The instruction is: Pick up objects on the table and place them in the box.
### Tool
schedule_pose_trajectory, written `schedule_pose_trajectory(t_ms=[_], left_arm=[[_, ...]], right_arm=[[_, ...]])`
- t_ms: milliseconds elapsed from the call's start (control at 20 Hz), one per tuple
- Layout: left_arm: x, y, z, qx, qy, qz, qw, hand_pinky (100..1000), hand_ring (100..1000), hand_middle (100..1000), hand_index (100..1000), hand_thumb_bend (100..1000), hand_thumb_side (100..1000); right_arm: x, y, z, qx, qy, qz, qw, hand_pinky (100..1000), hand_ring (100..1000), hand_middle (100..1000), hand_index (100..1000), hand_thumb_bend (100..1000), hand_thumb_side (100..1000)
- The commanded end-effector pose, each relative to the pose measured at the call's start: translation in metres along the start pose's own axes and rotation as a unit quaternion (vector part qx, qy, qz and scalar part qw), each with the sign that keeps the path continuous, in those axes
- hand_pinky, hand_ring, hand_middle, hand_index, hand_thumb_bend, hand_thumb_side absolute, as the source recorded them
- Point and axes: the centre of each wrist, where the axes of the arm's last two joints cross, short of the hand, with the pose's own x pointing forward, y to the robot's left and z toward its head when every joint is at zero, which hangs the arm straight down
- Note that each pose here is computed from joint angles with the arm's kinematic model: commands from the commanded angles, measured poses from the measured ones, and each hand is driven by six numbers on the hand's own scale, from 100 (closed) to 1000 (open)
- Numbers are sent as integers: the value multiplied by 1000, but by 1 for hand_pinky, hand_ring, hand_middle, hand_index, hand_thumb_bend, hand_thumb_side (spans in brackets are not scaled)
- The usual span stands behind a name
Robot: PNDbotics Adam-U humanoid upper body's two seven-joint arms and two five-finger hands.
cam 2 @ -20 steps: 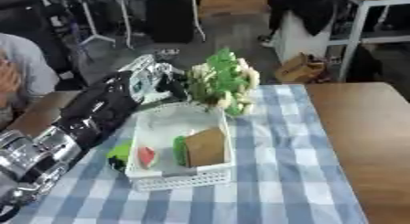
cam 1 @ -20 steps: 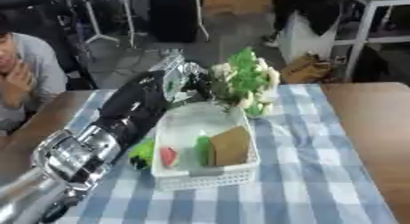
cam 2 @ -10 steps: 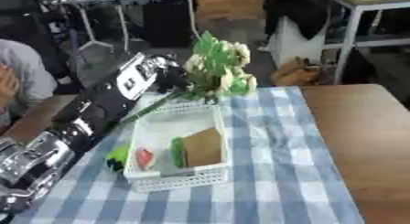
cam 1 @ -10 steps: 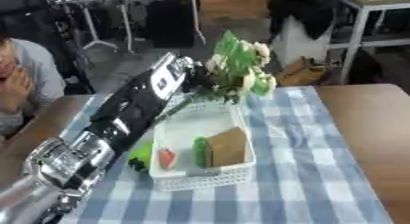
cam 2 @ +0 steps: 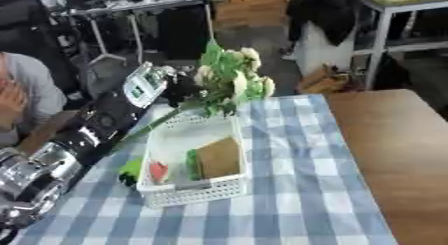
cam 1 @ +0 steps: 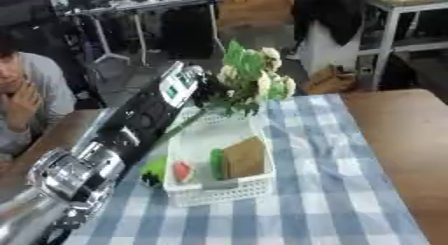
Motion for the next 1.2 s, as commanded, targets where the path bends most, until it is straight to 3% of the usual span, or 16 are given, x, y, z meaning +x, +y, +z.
schedule_pose_trajectory(t_ms=[50, 700, 1200], left_arm=[[0, 7, 2, 15, 5, 25, 1000, 100, 100, 100, 338, 100, 351], [-20, -14, -18, 85, 48, 40, 994, 100, 100, 102, 341, 100, 319], [-28, -42, -33, 78, 77, 113, 988, 100, 100, 103, 340, 100, 347]], right_arm=[[6, 3, -5, 3, -13, -1, 1000, 528, 517, 404, 447, 100, 475], [6, 3, -6, 1, -10, -2, 1000, 528, 517, 403, 446, 100, 471], [6, -1, -6, -2, -10, 11, 1000, 529, 518, 403, 446, 100, 468]])
